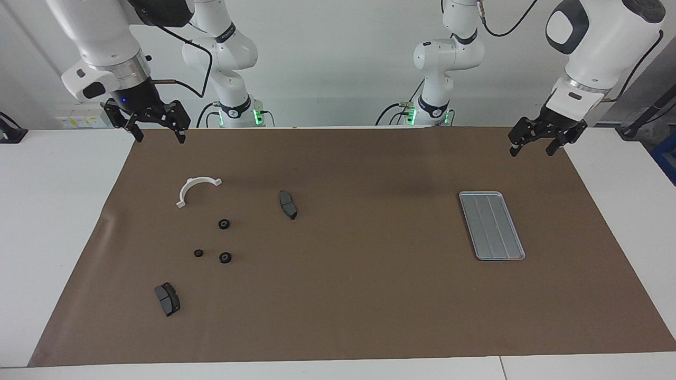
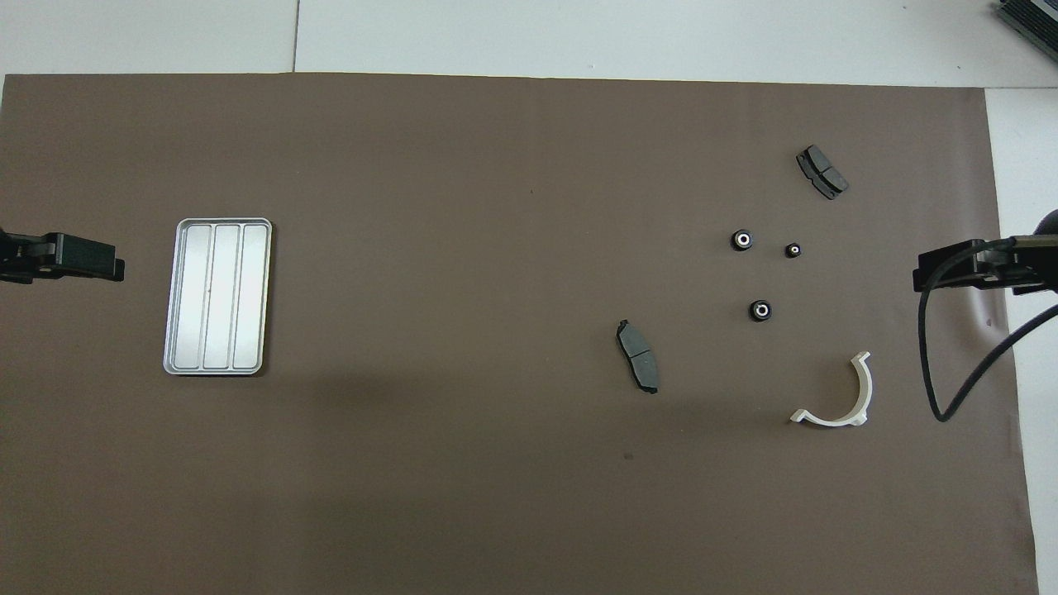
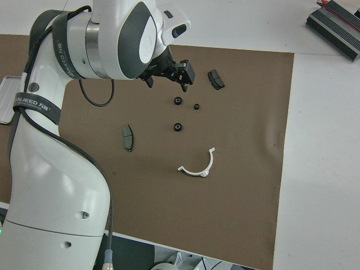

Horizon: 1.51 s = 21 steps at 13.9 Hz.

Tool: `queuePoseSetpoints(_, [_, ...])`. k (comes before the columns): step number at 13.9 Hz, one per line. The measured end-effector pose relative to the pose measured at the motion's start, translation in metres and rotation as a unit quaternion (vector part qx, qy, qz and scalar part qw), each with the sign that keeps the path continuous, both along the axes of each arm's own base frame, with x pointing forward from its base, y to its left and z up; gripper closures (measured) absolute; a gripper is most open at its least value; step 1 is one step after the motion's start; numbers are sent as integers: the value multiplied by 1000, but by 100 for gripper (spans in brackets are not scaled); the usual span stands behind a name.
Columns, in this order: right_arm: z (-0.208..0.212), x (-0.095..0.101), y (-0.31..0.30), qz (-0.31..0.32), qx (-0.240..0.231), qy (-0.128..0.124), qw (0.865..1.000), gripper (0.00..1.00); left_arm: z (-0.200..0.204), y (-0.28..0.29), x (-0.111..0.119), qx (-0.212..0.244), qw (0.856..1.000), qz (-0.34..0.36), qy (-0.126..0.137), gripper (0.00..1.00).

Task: Pick bearing gear from pile to tray

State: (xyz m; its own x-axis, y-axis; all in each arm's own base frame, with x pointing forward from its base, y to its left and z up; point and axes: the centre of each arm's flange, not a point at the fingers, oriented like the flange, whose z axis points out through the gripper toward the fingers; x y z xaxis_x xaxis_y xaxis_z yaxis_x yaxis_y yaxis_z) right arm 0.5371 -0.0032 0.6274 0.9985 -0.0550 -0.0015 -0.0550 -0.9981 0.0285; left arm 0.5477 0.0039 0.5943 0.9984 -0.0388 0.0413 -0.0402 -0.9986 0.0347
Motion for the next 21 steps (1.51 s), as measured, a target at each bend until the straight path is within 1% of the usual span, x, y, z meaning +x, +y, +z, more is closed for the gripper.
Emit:
queuePoseSetpoints(6, [0,-2,0,0,0,0,1000,0,0,0,0,0,1000,0,0,0])
queuePoseSetpoints(10, [-10,-3,0,0,0,7,1000,0,0,0,0,0,1000,0,0,0])
queuePoseSetpoints(11, [-15,-1,0,1,0,2,1000,0,0,0,0,0,1000,0,0,0])
queuePoseSetpoints(13, [-35,6,3,4,0,-13,1000,0,0,0,0,0,1000,0,0,0])
queuePoseSetpoints(14, [-49,8,4,6,0,-16,1000,0,0,0,0,0,1000,0,0,0])
queuePoseSetpoints(19, [-125,30,22,25,0,-17,1000,0,0,0,0,0,1000,0,0,0])
queuePoseSetpoints(21, [-157,34,28,35,0,-13,999,0,0,0,0,0,1000,0,0,0])
